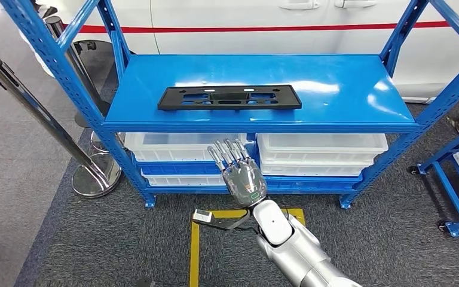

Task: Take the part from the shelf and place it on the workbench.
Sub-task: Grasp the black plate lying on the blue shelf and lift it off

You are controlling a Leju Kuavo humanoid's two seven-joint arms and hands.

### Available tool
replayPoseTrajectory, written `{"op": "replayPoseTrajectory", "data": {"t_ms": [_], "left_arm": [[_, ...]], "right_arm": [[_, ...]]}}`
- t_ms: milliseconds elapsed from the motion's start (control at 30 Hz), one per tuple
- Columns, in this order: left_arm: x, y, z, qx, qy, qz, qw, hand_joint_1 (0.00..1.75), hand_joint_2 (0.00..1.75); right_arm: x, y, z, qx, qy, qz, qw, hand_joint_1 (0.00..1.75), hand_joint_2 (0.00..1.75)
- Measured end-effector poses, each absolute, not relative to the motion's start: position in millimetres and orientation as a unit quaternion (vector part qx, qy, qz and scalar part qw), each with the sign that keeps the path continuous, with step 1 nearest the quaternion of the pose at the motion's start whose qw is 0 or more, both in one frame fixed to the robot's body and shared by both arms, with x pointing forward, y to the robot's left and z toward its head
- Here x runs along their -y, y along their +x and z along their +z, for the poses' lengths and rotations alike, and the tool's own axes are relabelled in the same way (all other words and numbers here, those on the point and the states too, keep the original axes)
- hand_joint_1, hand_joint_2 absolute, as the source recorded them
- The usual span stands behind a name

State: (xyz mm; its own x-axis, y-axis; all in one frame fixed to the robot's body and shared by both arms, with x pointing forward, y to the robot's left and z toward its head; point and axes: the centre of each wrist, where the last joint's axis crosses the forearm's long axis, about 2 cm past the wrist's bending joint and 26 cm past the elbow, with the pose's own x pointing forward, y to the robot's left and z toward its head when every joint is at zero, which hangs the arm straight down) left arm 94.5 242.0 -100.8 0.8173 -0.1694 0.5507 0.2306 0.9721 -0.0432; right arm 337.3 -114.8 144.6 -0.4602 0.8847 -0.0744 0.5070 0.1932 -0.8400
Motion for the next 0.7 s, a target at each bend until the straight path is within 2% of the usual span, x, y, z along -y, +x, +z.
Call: {"op": "replayPoseTrajectory", "data": {"t_ms": [700], "left_arm": [[-241, 100, -99, 0.291, -0.062, -0.109, 0.949, 0.00, 0.00]], "right_arm": [[118, 344, 132, 0.720, -0.467, 0.456, 0.235, 0.00, 1.75]]}}
